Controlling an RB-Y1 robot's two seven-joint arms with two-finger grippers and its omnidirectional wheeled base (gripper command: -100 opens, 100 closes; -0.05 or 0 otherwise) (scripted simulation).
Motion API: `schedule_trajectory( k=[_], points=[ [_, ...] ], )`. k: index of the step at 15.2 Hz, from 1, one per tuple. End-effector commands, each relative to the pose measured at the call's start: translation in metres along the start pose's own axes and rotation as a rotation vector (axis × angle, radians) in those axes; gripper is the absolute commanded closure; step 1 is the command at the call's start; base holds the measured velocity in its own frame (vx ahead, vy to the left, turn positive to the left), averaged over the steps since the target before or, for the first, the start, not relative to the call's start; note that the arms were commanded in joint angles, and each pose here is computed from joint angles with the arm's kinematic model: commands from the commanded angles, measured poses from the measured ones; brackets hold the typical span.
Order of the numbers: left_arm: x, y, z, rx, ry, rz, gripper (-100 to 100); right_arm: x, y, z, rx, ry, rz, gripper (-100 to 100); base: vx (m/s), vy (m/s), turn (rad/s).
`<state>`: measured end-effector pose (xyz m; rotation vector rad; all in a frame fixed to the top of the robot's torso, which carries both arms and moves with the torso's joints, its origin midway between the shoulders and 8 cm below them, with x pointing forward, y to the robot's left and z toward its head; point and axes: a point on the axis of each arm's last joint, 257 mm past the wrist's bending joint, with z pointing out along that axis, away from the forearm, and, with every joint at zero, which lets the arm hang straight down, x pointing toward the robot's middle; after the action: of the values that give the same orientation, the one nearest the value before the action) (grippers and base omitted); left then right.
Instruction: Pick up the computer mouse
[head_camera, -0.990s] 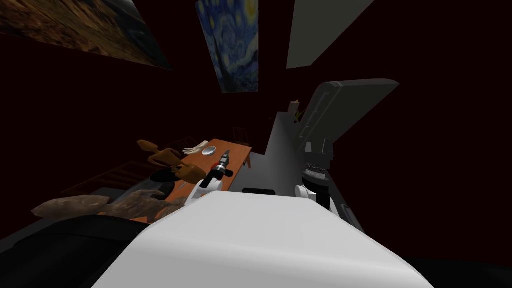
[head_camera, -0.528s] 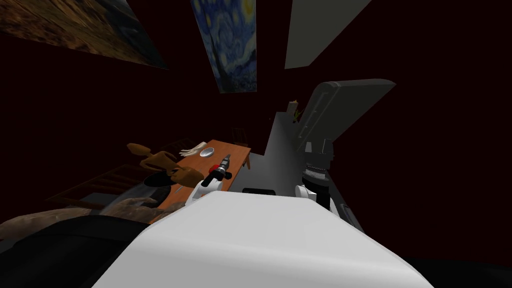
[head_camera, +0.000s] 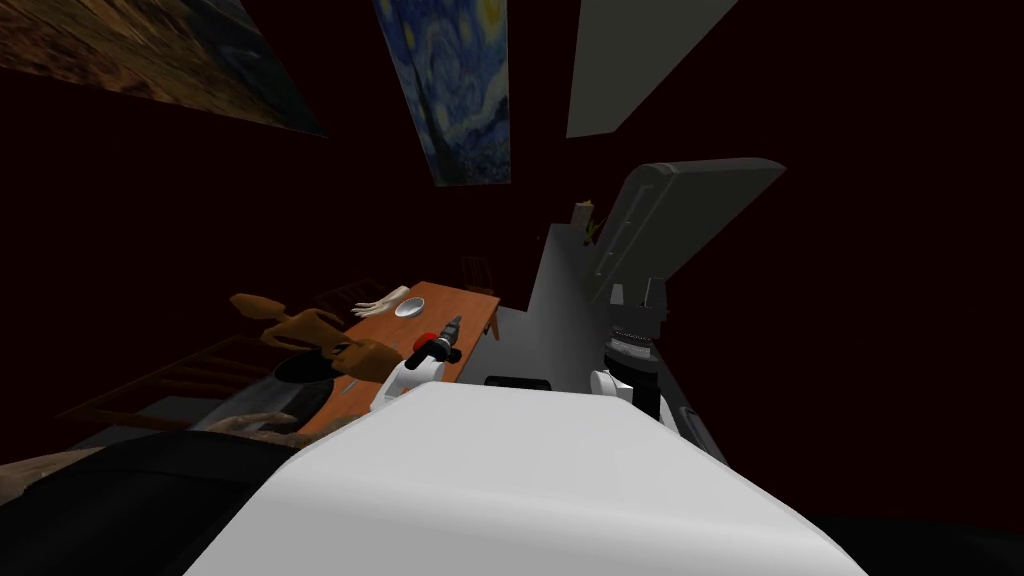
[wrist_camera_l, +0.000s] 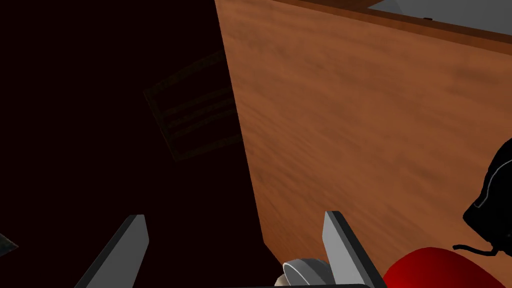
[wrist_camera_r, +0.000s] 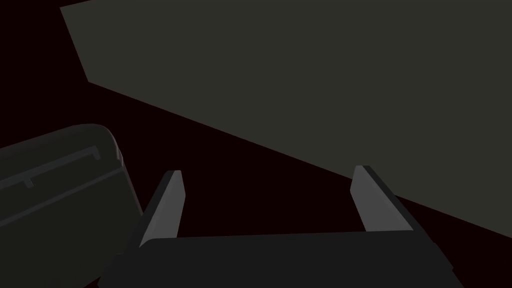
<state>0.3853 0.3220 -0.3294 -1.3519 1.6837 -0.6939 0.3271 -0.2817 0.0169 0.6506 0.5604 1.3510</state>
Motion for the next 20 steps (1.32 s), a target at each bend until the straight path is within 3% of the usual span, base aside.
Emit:
schedule_trajectory(
  k=[1,7,10,11,13,17,20],
  points=[
    [0.001,0.021,0.002,-0.066,0.015,0.003,-100,0.0,0.0,0.0,0.0,0.0,0.0,0,0.043,0.001,-0.04],
    [0.004,0.066,0.001,-0.215,0.048,0.01,-100,0.0,0.0,0.0,0.0,0.0,0.0,0,0.043,-0.004,-0.031],
    [0.006,0.075,-0.001,-0.25,0.056,0.01,-100,0.0,0.0,0.0,0.0,0.0,0.0,0,0.03,-0.002,-0.023],
    [0.006,0.09,-0.002,-0.298,0.067,0.013,-100,0.0,0.0,0.0,0.0,0.0,0.0,0,0.026,-0.004,-0.038],
    [0.007,0.097,-0.004,-0.324,0.073,0.013,-100,0.0,0.0,0.0,0.0,0.0,0.0,0,0.035,-0.003,-0.033],
    [0.008,0.13,-0.011,-0.435,0.1,0.019,-100,0.0,0.0,0.0,0.0,0.0,0.0,0,0.037,-0.001,-0.033],
    [0.009,0.137,-0.014,-0.466,0.107,0.019,-100,0.0,0.0,0.0,0.0,0.0,0.0,0,0.034,-0.002,-0.016]
  ],
)
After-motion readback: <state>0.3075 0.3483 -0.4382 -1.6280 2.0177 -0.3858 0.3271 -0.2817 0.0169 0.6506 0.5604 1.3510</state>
